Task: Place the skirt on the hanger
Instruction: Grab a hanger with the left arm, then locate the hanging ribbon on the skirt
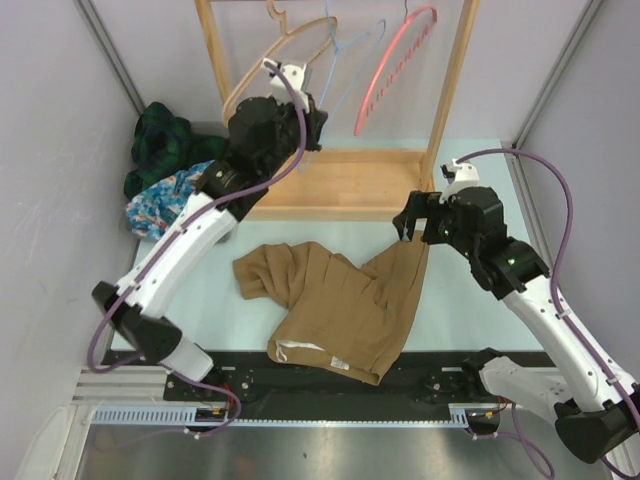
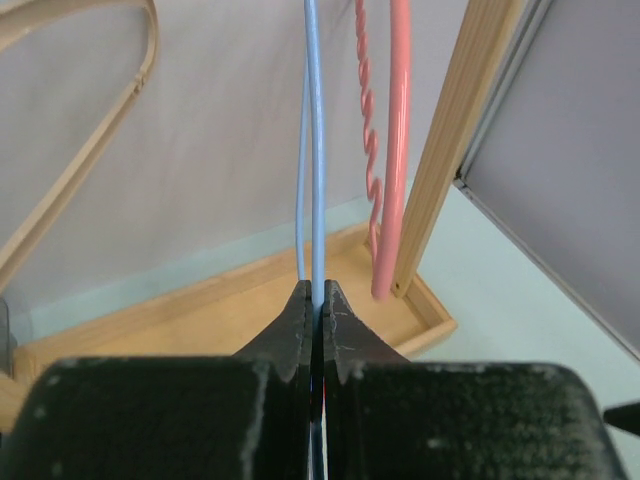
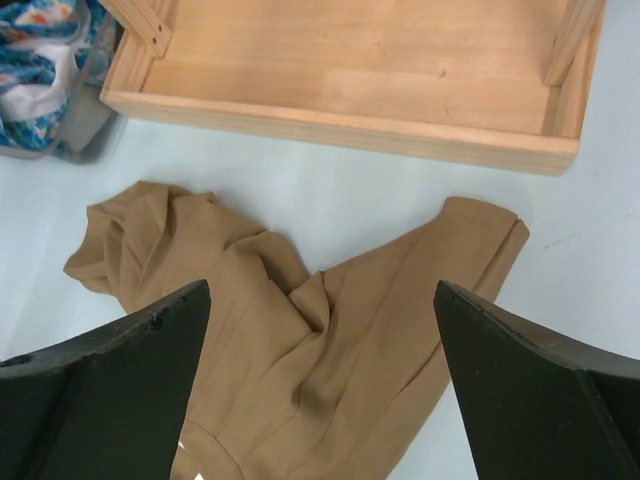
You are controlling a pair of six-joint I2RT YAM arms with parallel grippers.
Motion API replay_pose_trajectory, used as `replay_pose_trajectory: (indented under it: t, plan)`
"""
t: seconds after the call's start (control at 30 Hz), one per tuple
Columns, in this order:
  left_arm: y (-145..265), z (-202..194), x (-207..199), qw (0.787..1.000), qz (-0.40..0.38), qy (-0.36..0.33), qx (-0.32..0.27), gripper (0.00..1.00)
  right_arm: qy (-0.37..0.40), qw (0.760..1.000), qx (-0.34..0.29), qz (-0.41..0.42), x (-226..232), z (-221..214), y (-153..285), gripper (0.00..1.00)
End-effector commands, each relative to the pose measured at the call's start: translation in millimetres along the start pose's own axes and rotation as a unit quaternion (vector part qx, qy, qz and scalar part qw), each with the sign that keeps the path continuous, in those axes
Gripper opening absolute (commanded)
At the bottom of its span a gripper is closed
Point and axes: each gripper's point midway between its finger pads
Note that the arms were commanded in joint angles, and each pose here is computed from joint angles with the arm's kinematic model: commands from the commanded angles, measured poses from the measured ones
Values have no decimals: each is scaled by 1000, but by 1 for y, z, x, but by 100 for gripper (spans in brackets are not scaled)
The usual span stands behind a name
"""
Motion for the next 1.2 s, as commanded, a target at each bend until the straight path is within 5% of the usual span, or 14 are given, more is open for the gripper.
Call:
replay_pose_trajectory:
  t: [0.0,0.13,0.53,0.83,1.17]
  plan:
    - [54,2,4,1000,15,20,-3,0,16,999,43,20,4,-21,-4,97]
    - [100,-23,5,999,23,28,21,0,15,993,99,67,25,-58,-5,89]
    - [219,-120,17,988,21,76,134,0,94,960,231,126,88,-175,32,87]
    - [249,-149,7,980,-23,76,180,0,163,929,325,63,86,-264,96,85]
    - [274,-159,-5,974,-75,80,197,0,198,923,330,-14,66,-299,104,82]
Point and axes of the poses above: each gripper's point midway between its finger pads, its own y axis back along the fingers, its own x axis along the line the jaws close on, z = x × y, and after that the axes turned 1 degree about -y, right-handed
